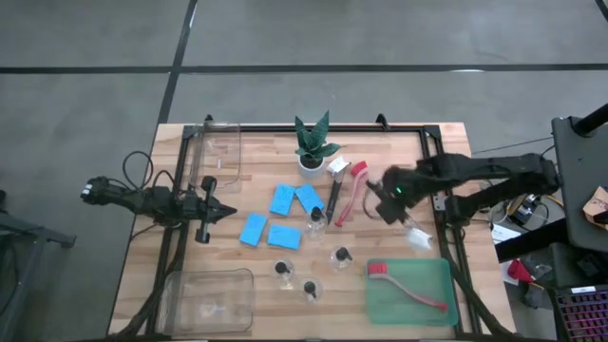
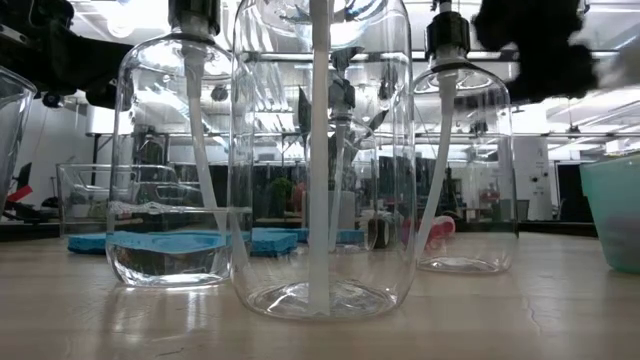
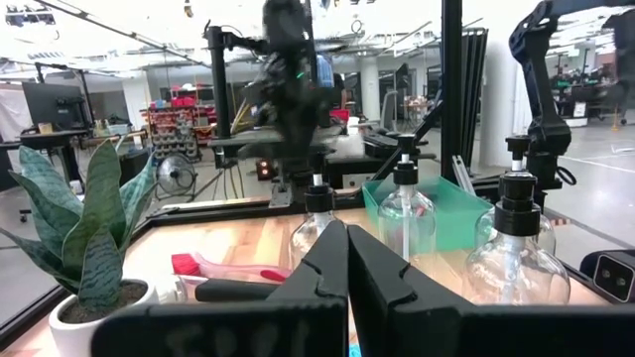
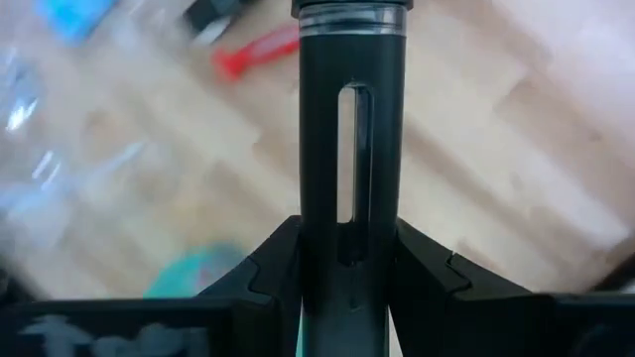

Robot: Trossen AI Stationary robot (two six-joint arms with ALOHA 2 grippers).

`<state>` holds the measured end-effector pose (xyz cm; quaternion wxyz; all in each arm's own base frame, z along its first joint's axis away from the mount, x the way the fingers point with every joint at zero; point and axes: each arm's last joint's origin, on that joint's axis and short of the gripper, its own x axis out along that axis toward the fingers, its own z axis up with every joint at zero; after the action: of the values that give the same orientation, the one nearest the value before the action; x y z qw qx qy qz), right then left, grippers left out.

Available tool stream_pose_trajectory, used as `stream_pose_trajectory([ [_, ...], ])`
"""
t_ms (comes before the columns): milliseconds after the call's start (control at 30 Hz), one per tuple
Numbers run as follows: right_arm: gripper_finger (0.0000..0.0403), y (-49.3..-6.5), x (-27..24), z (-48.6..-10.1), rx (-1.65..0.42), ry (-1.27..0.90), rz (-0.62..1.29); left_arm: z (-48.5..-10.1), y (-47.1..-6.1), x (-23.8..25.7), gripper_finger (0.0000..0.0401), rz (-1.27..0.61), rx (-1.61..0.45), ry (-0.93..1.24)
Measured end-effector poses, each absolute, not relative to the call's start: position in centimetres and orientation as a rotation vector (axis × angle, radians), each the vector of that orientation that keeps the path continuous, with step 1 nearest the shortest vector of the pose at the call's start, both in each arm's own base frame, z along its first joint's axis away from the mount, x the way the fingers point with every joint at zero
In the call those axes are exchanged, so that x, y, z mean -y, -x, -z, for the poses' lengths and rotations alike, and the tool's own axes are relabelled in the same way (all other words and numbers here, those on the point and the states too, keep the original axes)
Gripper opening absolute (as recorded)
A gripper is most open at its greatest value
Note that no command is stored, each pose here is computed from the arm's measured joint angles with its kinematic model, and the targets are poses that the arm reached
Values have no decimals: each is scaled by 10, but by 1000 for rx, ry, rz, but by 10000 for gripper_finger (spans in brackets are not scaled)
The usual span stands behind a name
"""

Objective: Pick & Place Kitchen Sink Supplies
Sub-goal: Put the black dish brush into the green bin

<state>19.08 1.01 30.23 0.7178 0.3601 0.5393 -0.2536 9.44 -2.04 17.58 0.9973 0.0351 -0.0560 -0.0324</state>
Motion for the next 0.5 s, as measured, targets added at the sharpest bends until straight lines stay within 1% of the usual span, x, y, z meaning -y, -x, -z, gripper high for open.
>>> stream_pose_trajectory([
  [100, 106, -181, -36, -319, -1251, -786, 557, -176, -94, 20, 0, 64, 112, -70],
  [200, 106, -173, -62, -326, -1277, -767, 579, -176, -94, 20, 0, 65, 112, -70],
  [333, 106, -168, -97, -322, -1282, -734, 579, -176, -94, 20, 0, 65, 112, -70],
  [500, 107, -170, -137, -307, -1338, -653, 574, -176, -94, 20, 0, 65, 112, -70],
])
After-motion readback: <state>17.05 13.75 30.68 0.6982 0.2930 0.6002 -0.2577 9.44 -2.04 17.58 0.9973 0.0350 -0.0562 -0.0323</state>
